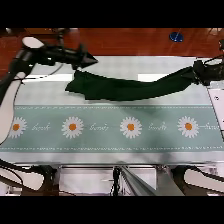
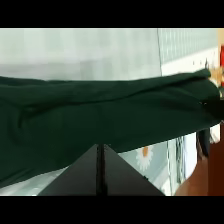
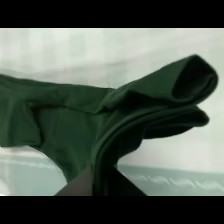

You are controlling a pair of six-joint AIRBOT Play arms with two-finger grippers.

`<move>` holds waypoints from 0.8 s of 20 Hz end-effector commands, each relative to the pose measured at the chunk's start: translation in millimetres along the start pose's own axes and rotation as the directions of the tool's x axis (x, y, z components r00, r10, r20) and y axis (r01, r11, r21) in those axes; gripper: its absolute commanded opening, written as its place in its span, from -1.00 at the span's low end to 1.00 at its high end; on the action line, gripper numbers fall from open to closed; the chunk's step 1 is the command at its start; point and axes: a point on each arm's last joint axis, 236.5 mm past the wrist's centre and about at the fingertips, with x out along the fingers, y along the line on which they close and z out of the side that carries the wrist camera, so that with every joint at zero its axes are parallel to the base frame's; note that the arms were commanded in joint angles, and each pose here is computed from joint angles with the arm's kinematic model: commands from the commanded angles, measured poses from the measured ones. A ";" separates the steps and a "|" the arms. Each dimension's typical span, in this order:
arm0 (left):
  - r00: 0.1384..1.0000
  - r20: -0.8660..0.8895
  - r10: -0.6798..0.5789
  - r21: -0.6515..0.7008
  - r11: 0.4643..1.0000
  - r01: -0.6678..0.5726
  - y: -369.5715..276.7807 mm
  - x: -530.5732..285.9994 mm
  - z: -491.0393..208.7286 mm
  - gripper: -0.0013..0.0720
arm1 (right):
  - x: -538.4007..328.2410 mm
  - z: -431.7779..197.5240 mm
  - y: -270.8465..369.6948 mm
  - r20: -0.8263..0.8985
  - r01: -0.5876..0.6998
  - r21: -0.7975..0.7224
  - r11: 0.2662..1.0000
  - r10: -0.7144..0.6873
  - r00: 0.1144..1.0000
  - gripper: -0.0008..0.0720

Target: Fold the shirts.

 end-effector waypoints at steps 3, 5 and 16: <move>0.980 -0.195 -0.025 0.005 1.000 0.027 -38.6 102.0 -88.7 -0.91 | -35.1 -28.3 -22.3 -0.058 0.189 -0.100 0.977 -0.195 0.979 -0.91; 0.974 -0.226 -0.021 -0.002 1.000 0.021 -38.2 120.4 -105.7 -0.91 | -44.1 -28.7 -17.5 -0.037 0.201 -0.114 0.973 -0.206 0.978 -0.91; 0.954 -0.298 0.046 -0.077 0.994 -0.072 -6.6 180.7 -156.6 -0.91 | -87.4 -38.3 6.9 0.052 0.252 -0.164 0.954 -0.247 0.968 -0.91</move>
